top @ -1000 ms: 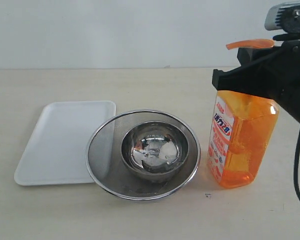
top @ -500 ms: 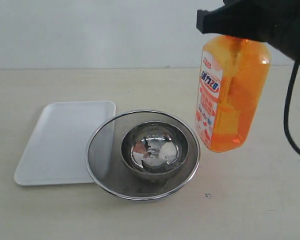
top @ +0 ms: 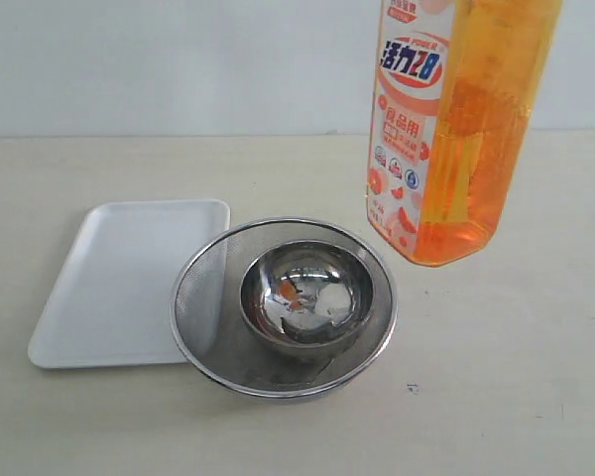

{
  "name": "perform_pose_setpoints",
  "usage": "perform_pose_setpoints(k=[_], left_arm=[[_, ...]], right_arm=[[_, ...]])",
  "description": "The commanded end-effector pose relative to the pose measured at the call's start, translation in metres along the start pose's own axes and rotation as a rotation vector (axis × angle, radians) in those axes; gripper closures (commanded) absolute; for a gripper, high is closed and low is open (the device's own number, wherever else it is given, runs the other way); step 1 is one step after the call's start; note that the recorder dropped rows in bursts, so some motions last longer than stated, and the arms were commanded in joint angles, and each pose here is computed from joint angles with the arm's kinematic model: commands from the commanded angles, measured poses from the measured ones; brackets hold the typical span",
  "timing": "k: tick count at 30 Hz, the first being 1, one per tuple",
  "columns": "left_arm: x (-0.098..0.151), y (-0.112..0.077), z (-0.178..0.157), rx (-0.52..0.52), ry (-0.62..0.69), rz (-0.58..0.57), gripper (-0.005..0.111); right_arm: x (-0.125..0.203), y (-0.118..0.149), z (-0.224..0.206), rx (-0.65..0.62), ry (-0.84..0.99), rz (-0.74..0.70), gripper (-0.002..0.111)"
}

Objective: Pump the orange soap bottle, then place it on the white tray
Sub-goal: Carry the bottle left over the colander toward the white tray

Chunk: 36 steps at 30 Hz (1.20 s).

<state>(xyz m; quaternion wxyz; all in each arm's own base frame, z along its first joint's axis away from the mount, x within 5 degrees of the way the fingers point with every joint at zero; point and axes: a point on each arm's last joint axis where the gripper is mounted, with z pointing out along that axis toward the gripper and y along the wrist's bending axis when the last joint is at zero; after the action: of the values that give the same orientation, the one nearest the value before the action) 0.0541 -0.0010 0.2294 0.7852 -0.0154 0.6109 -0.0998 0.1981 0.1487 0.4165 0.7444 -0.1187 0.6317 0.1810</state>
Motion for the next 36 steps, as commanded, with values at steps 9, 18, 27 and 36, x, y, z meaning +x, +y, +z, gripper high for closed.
perform_pose_setpoints(k=[9, 18, 27, 36], left_arm=[[0.002, 0.000, 0.000, 0.000, 0.005, -0.007, 0.102], [0.002, 0.000, 0.000, 0.000, 0.005, -0.007, 0.102], [0.002, 0.000, 0.000, 0.000, 0.005, -0.007, 0.102], [0.001, 0.000, 0.000, -0.001, 0.004, -0.007, 0.102]], right_arm=[[-0.013, 0.063, 0.025, -0.082, -0.068, -0.093, 0.108], [-0.008, 0.109, 0.057, -0.169, -0.049, -0.106, 0.108], [0.002, 0.138, 0.089, -0.168, -0.023, -0.077, 0.108], [0.024, 0.160, 0.122, -0.140, -0.001, -0.044, 0.108]])
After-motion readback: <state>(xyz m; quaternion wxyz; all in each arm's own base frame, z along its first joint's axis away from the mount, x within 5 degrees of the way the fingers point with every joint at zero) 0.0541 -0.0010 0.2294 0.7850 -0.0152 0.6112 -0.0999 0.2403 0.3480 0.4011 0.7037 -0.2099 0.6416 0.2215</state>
